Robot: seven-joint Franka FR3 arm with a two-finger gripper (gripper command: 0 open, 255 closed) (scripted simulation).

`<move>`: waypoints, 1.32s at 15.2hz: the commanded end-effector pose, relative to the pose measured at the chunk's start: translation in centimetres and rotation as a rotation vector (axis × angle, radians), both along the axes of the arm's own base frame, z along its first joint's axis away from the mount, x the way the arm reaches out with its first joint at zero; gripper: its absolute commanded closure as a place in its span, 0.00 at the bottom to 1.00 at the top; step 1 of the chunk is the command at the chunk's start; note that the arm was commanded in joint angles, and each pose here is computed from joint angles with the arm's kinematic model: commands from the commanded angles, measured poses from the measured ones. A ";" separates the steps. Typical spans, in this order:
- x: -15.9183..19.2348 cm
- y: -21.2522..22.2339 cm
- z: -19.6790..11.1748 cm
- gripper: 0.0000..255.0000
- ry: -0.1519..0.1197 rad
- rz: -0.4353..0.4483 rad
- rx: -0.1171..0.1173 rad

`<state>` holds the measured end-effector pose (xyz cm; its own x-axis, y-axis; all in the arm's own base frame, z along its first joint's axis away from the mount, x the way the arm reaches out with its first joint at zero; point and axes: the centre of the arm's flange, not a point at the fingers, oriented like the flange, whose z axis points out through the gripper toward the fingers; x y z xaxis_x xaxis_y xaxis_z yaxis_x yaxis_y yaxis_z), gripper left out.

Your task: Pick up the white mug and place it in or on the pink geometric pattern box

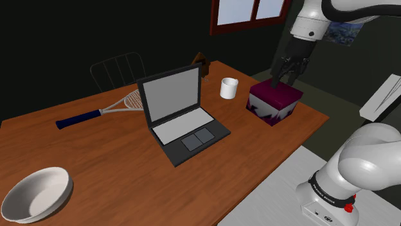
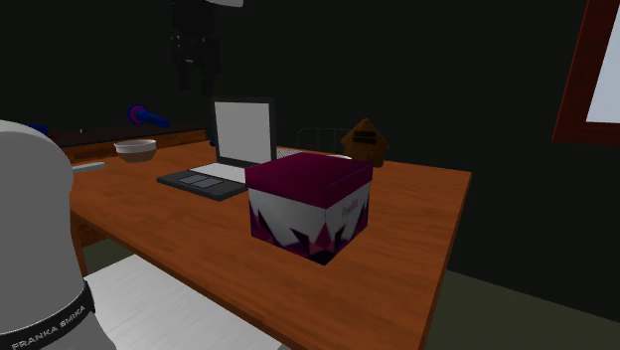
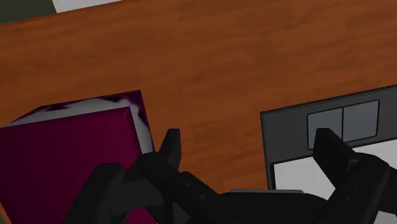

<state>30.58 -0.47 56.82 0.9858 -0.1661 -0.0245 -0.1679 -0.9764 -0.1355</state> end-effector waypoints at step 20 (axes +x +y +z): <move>20.6 -3.4 -11.5 0.00 -0.064 -0.026 -0.107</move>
